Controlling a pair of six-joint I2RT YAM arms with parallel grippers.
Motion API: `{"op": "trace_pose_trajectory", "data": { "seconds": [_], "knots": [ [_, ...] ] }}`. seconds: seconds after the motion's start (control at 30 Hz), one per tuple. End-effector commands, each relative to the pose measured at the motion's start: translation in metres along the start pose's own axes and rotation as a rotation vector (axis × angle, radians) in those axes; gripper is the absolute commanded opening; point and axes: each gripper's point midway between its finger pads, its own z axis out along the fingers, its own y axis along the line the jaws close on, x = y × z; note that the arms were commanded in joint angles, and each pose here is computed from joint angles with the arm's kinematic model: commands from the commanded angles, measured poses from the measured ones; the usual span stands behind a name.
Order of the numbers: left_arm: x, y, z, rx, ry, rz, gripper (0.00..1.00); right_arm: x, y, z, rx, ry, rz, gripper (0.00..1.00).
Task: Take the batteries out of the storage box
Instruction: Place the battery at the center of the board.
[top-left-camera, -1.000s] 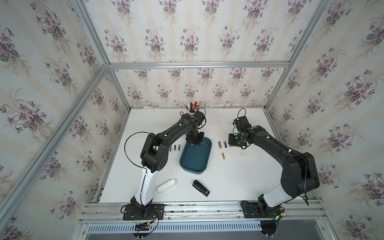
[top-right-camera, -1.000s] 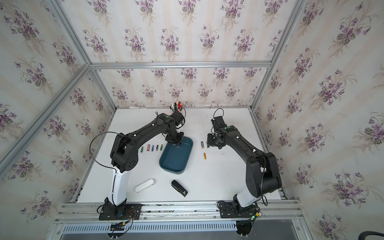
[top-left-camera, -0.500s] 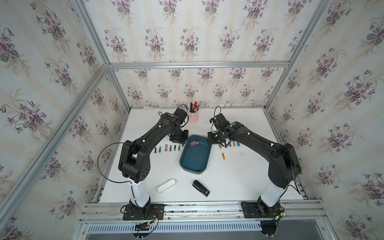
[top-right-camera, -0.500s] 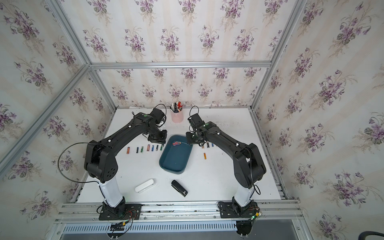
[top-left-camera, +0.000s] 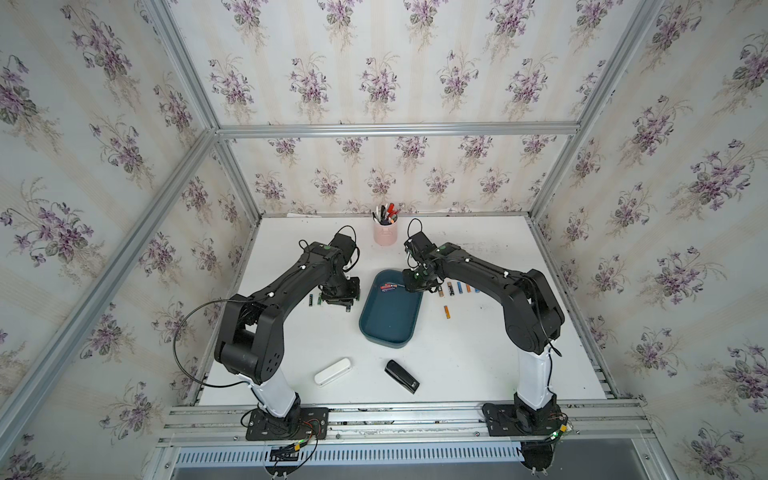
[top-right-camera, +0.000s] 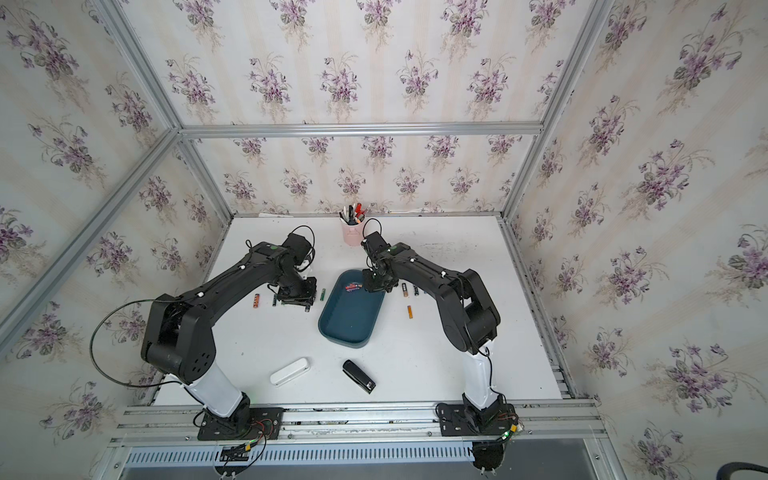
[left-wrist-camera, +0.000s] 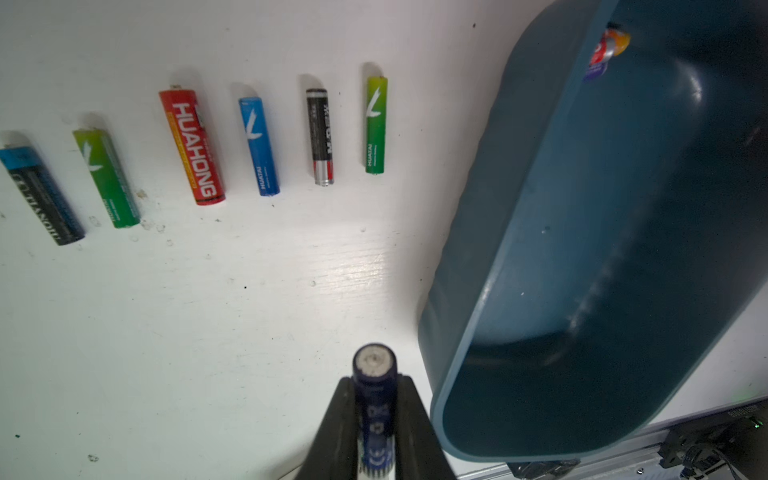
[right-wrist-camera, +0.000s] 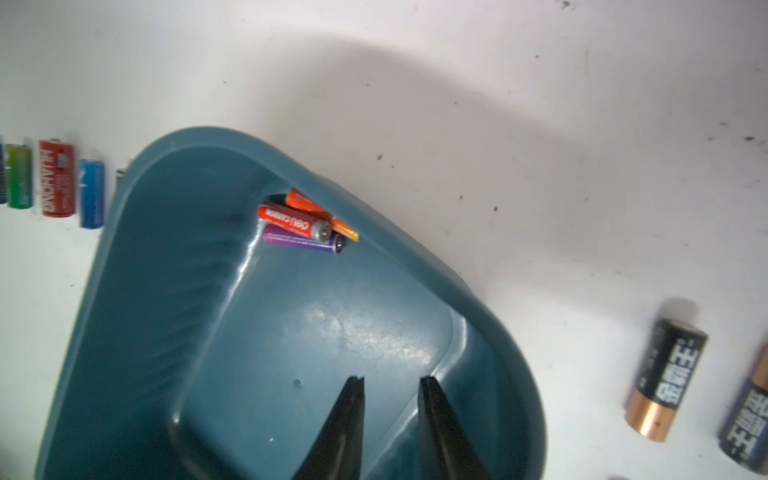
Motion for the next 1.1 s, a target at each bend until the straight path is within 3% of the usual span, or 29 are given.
{"op": "trace_pose_trajectory", "data": {
  "seconds": [0.0,0.27,0.7,1.07],
  "knots": [
    [0.001,-0.003,0.004,0.021,-0.008,-0.006,0.18,0.001,-0.02,-0.002,0.079,0.005,-0.007,0.29],
    [0.015,-0.006,0.032,0.017,0.037,-0.011,0.19,-0.017,-0.045,-0.005,0.101,-0.009,0.003,0.29],
    [0.017,-0.012,0.07,-0.003,0.092,-0.01,0.19,-0.043,-0.036,-0.005,0.077,-0.032,-0.044,0.29],
    [0.019,-0.007,0.086,-0.03,0.118,-0.017,0.21,-0.051,-0.033,-0.026,0.074,-0.064,-0.042,0.3]
  ]
}}
